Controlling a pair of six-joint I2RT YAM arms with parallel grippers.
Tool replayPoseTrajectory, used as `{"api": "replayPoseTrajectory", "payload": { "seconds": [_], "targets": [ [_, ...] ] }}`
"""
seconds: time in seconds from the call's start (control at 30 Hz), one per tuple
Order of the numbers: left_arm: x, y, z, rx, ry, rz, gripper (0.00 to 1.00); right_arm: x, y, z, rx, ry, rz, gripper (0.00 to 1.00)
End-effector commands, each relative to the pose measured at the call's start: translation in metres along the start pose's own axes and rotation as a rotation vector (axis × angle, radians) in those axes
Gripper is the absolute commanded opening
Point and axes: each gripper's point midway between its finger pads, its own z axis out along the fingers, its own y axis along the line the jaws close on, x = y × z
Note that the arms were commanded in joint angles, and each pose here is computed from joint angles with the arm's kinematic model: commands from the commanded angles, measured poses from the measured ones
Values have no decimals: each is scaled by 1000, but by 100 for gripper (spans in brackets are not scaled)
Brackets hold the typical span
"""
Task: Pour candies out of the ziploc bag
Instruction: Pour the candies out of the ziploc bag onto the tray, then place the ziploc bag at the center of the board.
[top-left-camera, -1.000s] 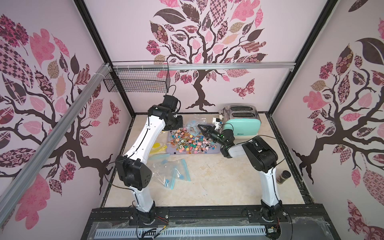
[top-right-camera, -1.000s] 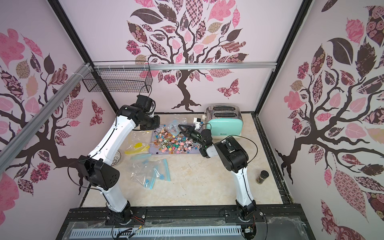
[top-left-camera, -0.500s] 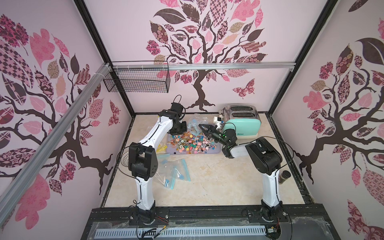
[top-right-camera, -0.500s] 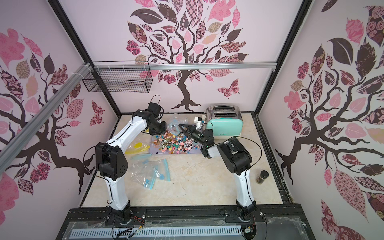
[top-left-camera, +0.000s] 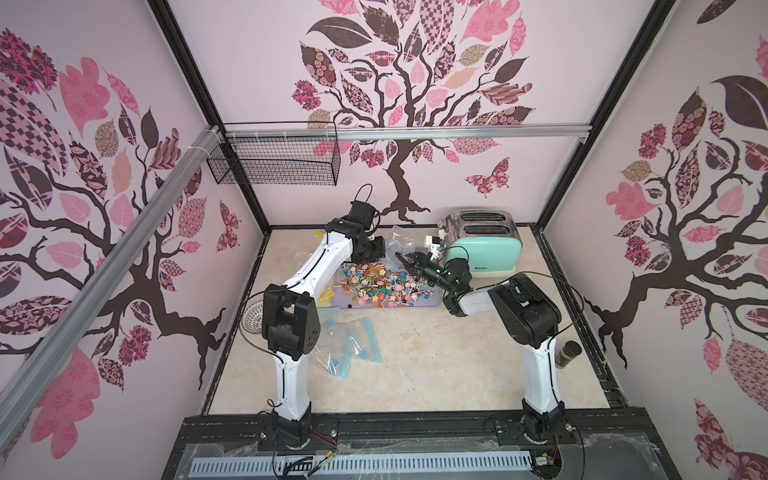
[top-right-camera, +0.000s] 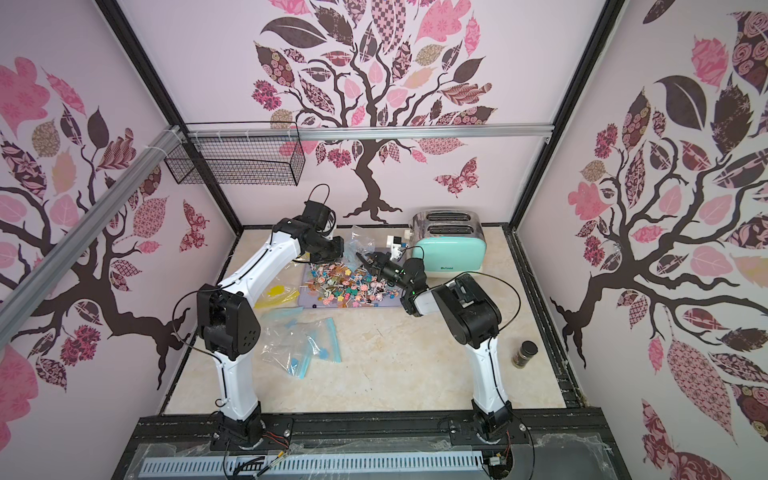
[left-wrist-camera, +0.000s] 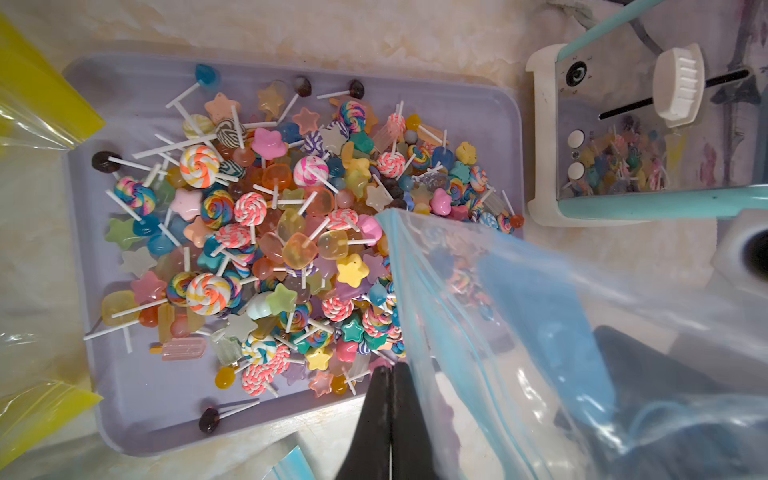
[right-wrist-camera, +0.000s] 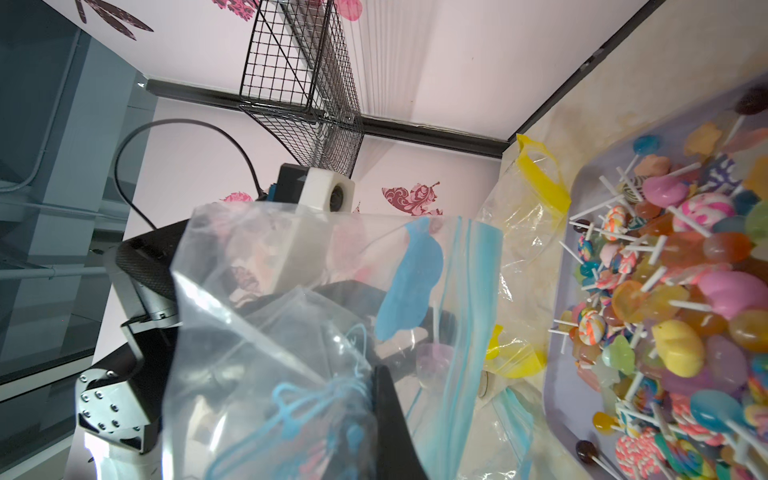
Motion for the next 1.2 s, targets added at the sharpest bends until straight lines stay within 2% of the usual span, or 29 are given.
{"api": "replayPoseTrajectory", "payload": {
  "seconds": [0.0,0.13,0.27,0.5,0.53,0.6,0.73,0.8,0.83,0.9,1.0,1.17],
  "targets": [
    [-9,-12,-2,17,-23,25,0,-1,3,4,-7,14,-40,0],
    [-6,-3,-2,-40,-6,38,0,-1,4,3,-2,13,-49,0],
    [-7,13,-17,-116,-23,43,0,-6,9,-1,1,2,-68,0],
    [-10,27,-51,-135,-77,26,0,-14,22,-7,0,-9,-105,0],
    [-1,31,-49,-143,-60,24,0,-14,24,-8,2,-8,-111,0],
    [5,29,-61,-120,-77,29,10,-10,28,-12,20,4,-129,0],
    [21,23,-86,-48,-143,32,41,5,28,-32,137,54,-199,0],
    [30,19,-101,-5,-178,32,58,16,20,-50,278,96,-287,0],
    [36,18,-105,7,-184,33,72,22,15,-61,351,118,-328,0],
    [48,16,-113,39,-190,36,87,36,6,-87,531,170,-483,0],
    [63,16,-121,69,-196,33,95,59,-4,-123,796,249,-765,0],
    [78,15,-132,118,-239,19,98,85,-18,-158,1034,340,-1069,0]
  ]
}}
